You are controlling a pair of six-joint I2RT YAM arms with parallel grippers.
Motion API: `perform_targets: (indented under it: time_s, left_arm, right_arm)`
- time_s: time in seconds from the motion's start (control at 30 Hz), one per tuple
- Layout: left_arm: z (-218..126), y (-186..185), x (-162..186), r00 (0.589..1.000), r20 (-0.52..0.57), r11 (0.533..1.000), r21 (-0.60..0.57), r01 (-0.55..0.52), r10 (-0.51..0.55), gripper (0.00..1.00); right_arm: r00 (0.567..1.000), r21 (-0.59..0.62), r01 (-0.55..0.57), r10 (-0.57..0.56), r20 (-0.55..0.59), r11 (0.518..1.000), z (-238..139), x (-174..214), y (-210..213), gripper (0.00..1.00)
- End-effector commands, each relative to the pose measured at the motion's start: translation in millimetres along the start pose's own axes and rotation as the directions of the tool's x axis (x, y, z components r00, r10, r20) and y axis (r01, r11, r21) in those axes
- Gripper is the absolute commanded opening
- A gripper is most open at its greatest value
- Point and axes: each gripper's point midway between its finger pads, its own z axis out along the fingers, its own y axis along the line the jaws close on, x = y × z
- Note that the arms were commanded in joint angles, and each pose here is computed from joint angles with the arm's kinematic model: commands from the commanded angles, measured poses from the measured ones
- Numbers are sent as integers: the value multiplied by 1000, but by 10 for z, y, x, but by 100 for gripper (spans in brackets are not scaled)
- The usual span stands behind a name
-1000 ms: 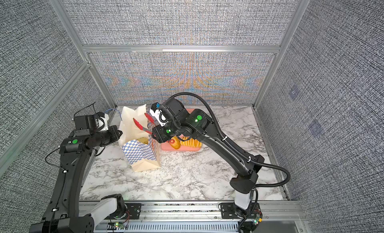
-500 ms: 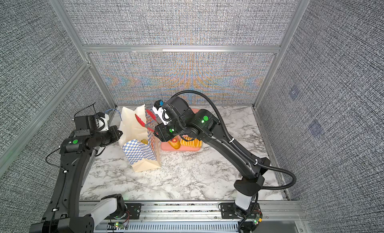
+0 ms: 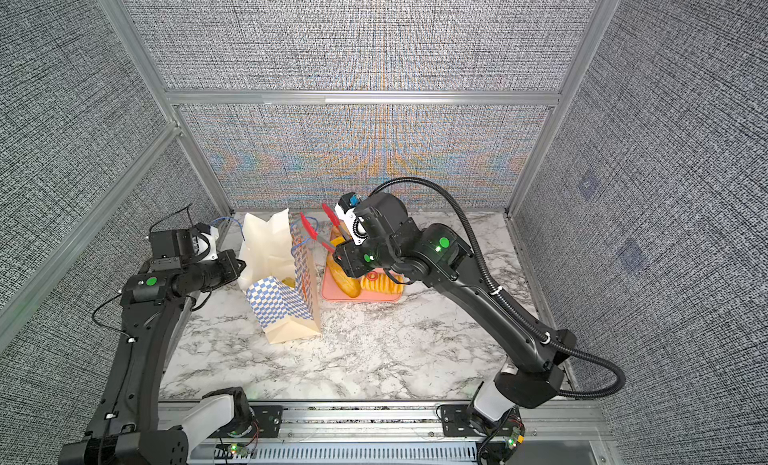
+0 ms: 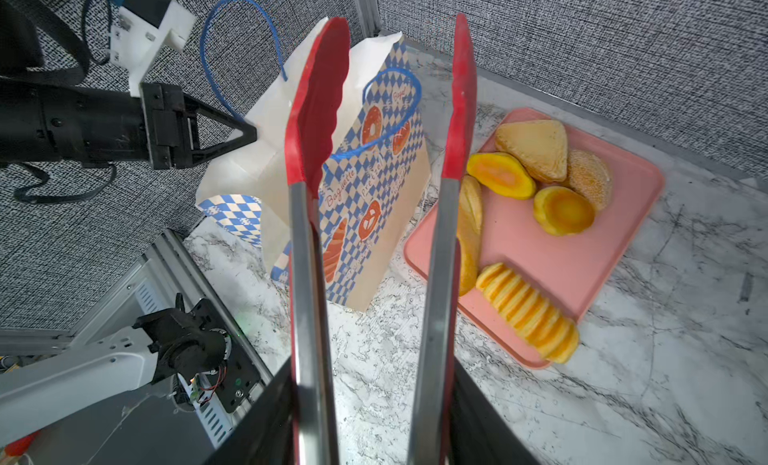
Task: Place the fake bread into the paper bag
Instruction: 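Open the tongs and move them back over the pink tray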
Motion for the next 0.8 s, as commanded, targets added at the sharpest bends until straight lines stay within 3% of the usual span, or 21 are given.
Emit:
perform_targets:
  time_s: [0.0, 0.47, 0.77]
  left_arm:
    - [-11, -35, -60, 1000, 20, 1000, 12, -9, 8, 0]
    - [1, -34, -60, 1000, 18, 1000, 14, -7, 6, 0]
    - [15, -27, -56, 1000, 13, 1000, 12, -6, 6, 0]
  right_arm:
    - [998, 24, -31, 29, 62, 999, -78, -97, -117, 53]
    - [987, 125, -150, 155, -37, 981, -7, 421, -799, 53]
    - [972, 163, -115, 145, -185, 980, 369, 769, -938, 53]
